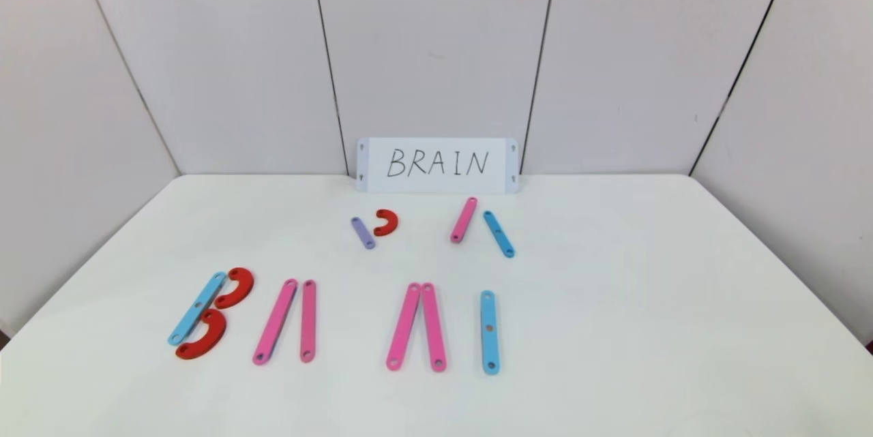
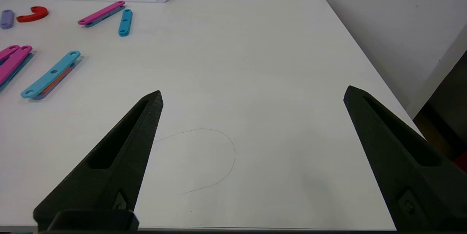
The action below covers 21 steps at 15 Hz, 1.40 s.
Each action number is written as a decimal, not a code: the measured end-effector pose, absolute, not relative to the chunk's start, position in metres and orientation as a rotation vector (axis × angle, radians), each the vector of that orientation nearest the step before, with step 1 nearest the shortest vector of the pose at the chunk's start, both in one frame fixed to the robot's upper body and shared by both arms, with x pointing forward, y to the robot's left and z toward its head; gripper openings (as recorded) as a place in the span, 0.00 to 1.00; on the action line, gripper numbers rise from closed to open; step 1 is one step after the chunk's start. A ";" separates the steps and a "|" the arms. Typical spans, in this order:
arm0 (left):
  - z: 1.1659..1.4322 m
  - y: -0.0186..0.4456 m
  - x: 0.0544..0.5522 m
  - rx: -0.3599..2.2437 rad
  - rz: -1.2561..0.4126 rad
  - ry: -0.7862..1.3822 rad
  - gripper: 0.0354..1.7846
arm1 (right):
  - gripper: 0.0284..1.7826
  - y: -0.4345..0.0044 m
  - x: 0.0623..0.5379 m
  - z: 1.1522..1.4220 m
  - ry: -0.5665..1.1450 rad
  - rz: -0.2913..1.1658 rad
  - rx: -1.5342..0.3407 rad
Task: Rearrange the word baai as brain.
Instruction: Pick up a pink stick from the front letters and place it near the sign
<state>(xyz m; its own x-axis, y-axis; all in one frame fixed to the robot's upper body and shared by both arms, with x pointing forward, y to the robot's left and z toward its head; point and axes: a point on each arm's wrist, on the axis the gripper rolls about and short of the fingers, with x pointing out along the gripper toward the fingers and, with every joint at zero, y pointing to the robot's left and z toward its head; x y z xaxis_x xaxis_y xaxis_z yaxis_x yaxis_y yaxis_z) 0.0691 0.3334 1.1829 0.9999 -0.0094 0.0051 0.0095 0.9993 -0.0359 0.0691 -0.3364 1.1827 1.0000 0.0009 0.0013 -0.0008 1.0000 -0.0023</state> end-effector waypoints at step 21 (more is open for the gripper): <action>1.327 0.333 0.124 -0.010 -0.023 0.120 0.97 | 0.97 -0.333 0.122 1.343 0.060 0.133 -0.029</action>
<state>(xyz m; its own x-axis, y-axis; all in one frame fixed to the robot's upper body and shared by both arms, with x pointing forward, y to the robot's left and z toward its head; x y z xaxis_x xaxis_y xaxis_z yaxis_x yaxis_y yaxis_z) 0.1240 0.3329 1.3273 0.9925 -0.0238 -0.1199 0.0226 0.9997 -0.0112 0.1216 -0.3335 1.3431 0.9894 0.1315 -0.0614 -0.1332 0.9908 -0.0249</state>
